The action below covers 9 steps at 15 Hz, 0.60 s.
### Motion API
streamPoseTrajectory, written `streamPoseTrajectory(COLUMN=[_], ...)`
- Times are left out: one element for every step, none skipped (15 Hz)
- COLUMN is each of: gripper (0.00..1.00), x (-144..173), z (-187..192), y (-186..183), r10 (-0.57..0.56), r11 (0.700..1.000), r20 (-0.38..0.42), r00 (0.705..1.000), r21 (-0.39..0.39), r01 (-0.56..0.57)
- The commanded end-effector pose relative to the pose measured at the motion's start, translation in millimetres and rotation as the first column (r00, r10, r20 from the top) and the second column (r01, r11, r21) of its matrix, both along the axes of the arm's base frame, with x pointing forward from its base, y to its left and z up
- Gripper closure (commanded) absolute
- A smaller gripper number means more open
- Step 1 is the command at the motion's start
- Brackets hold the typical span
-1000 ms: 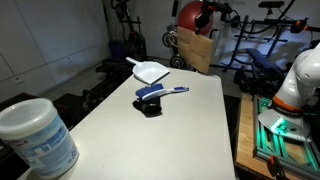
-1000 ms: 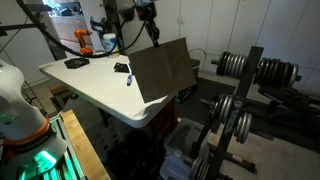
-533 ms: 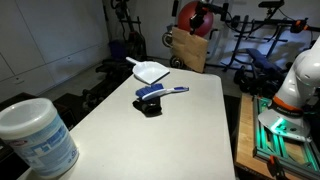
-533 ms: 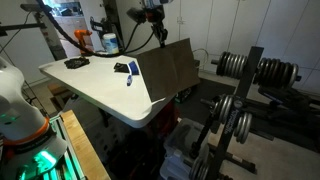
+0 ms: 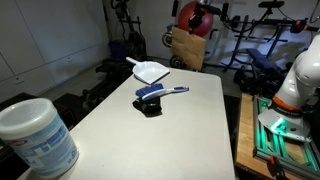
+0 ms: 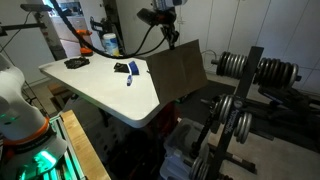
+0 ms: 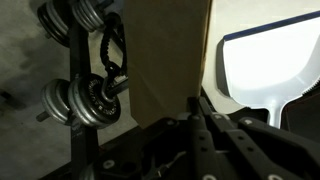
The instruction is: Hang the paper bag on the black object
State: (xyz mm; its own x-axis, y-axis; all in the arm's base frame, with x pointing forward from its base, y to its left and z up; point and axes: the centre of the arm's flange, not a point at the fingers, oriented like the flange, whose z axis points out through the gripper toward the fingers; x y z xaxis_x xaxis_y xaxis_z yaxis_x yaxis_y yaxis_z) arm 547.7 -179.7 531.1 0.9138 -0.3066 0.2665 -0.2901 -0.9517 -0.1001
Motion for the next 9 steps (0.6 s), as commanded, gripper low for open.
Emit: streamPoseTrajectory(gripper=[1.0,1.0,1.0,1.0,1.0,1.0,1.0,1.0,1.0], x=[6.8,5.1,1.2,-2.9,-7.9,-12.4,-15.3,-18.3,-20.1], z=[4.8,5.3,5.3,4.9,4.5,1.9,-1.2,-4.5,-6.3], y=[-22.9,-27.4,-31.0,-33.9,-36.2,-38.7,-40.7,-43.7,-46.8], r10=[-0.001,-0.003,-0.004,-0.002,0.005,0.011,0.009,0.017,0.016], r11=[1.0,1.0,1.0,1.0,1.0,1.0,1.0,0.999,0.999], r20=[-0.015,-0.019,-0.03,-0.036,-0.048,-0.061,-0.069,-0.078,-0.078], r00=[1.0,1.0,1.0,0.999,0.999,0.998,0.998,0.997,0.997], r21=[0.022,0.022,0.019,0.021,0.027,0.027,0.026,0.036,0.037], r01=[0.002,0.003,0.005,0.003,-0.004,-0.009,-0.007,-0.014,-0.014])
